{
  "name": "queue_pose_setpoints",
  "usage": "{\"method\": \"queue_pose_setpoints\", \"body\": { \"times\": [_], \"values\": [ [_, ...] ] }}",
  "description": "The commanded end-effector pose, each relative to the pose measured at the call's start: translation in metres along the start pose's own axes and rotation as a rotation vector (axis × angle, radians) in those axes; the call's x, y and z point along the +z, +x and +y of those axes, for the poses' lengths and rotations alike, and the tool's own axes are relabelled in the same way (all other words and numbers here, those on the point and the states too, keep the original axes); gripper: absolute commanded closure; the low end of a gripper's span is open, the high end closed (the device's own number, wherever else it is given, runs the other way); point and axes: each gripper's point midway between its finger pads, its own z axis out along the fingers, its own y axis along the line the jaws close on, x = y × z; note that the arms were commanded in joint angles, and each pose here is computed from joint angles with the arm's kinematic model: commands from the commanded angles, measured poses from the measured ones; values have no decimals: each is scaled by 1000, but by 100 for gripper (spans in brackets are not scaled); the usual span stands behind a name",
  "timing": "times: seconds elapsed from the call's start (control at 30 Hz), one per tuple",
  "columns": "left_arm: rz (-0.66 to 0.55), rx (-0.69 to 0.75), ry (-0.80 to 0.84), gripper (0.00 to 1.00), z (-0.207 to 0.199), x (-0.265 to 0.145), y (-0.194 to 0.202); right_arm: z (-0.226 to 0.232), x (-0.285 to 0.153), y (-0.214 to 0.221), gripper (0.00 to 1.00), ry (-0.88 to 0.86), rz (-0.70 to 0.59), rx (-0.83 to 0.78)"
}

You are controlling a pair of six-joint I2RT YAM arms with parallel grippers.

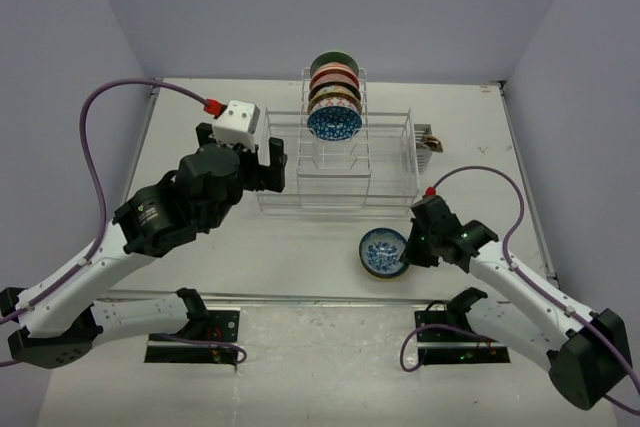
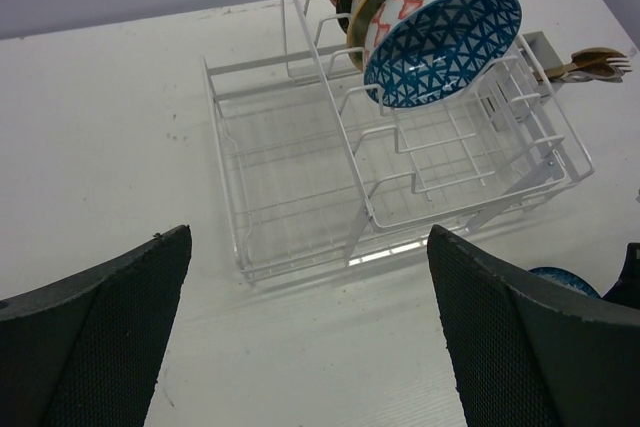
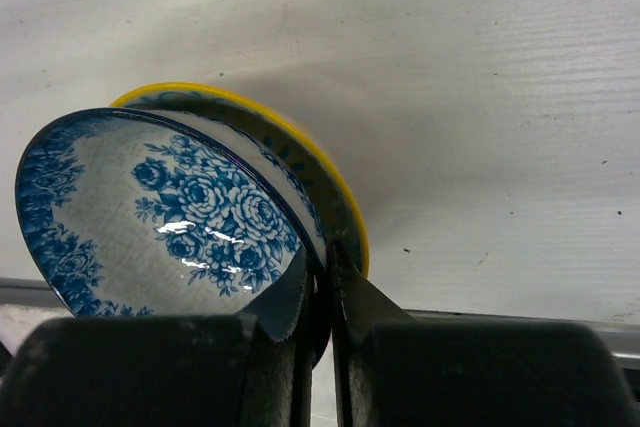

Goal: Unload the bowls from the dish rack

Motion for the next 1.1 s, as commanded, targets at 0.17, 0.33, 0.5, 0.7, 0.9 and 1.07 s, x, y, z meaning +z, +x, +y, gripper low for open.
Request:
{"method": "queue_pose_setpoints", "body": {
  "times": [0.17,0.33,0.5,0.7,0.9,1.07],
  "values": [
    [-18,-17,-16,0,0,4,-2,-2,9,-6,81,25,-40,36],
    [-15,-15,-20,0,-1,6,-2,3,4,-7,71,-3,-41,29],
    [-20,-16,-22,0,-4,9,-5,7,-9,-10,60,-20,-62,33],
    [-34,-14,-11,0,-13,16,-16,-3,-22,-13,34,64,-90,38],
    [-26,-6,13,0,-27,26,-17,-6,-21,-7,34,115,-73,24],
    [-17,1,16,0,-30,31,-13,-4,-24,-6,63,119,-85,5]
  ]
}}
